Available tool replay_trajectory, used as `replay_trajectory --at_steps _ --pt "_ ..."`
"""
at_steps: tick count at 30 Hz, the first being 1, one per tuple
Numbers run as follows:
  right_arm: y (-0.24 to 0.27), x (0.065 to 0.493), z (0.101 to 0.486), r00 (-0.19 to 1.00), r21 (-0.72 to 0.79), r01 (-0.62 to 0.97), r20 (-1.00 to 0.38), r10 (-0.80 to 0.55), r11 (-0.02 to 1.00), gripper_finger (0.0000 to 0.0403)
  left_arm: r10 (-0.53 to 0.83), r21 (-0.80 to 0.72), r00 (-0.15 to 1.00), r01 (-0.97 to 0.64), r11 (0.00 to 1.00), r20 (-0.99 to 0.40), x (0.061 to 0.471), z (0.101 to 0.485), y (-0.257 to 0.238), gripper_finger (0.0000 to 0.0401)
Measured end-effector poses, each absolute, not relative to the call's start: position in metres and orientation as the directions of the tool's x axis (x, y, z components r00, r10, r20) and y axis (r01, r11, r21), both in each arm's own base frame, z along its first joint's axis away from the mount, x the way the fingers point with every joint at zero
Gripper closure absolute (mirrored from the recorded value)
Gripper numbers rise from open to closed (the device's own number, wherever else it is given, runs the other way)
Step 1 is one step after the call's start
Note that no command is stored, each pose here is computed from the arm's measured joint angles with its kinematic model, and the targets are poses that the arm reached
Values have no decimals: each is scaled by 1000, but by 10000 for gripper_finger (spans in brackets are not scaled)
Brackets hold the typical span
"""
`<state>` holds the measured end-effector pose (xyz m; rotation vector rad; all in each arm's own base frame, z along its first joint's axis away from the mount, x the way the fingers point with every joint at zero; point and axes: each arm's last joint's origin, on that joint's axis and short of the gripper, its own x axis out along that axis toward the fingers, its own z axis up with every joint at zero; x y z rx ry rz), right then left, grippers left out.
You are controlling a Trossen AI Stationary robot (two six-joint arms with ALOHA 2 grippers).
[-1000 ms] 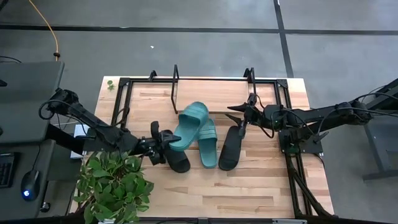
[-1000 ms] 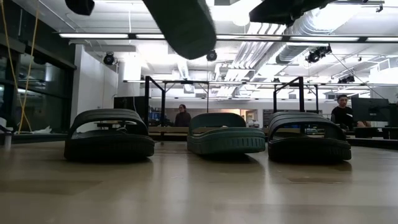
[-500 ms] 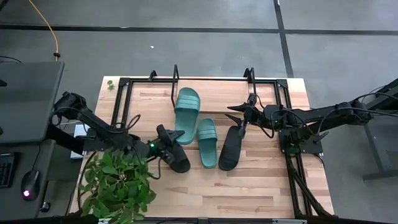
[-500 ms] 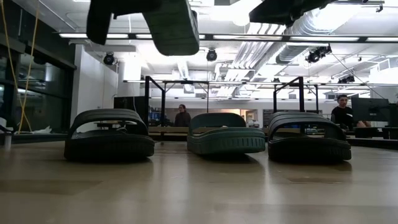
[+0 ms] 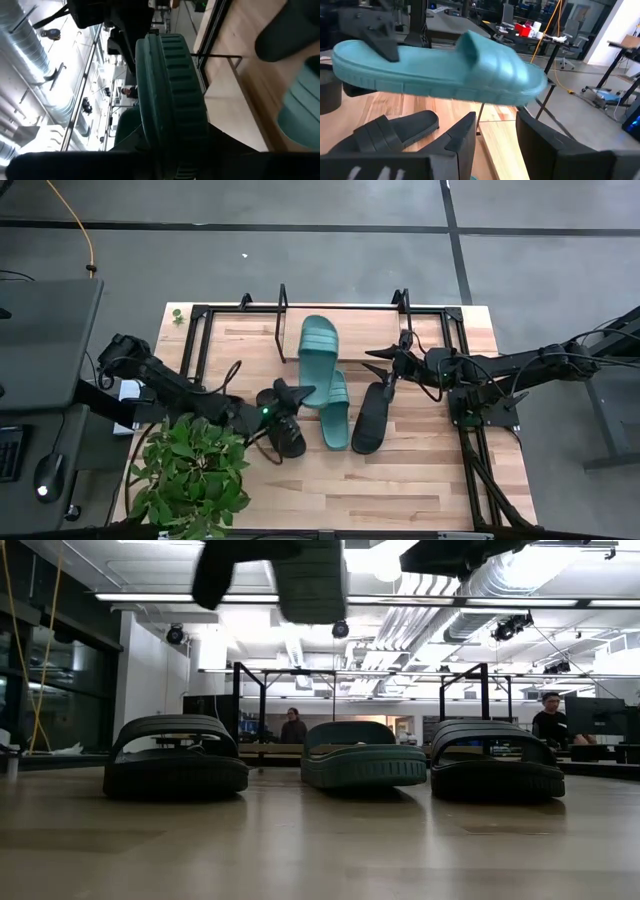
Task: Pick and place slides into the shelf
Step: Put the bottom green slides on the shelf
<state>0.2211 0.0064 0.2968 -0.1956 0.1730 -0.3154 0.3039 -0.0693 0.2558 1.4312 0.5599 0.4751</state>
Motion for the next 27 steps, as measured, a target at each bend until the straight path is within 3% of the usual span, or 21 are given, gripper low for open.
replay_trajectory --at_steps 13,19,27 --pt "21 220 321 952 -268 231 -138 -274 936 273 632 991 770 4 137 -91 318 259 13 329" --pt "32 216 329 931 -324 270 -153 -332 907 273 590 983 802 -21 182 -93 319 260 33 344" --pt "44 213 336 937 -352 262 -132 -324 899 273 595 980 799 -32 196 -93 333 239 54 329"
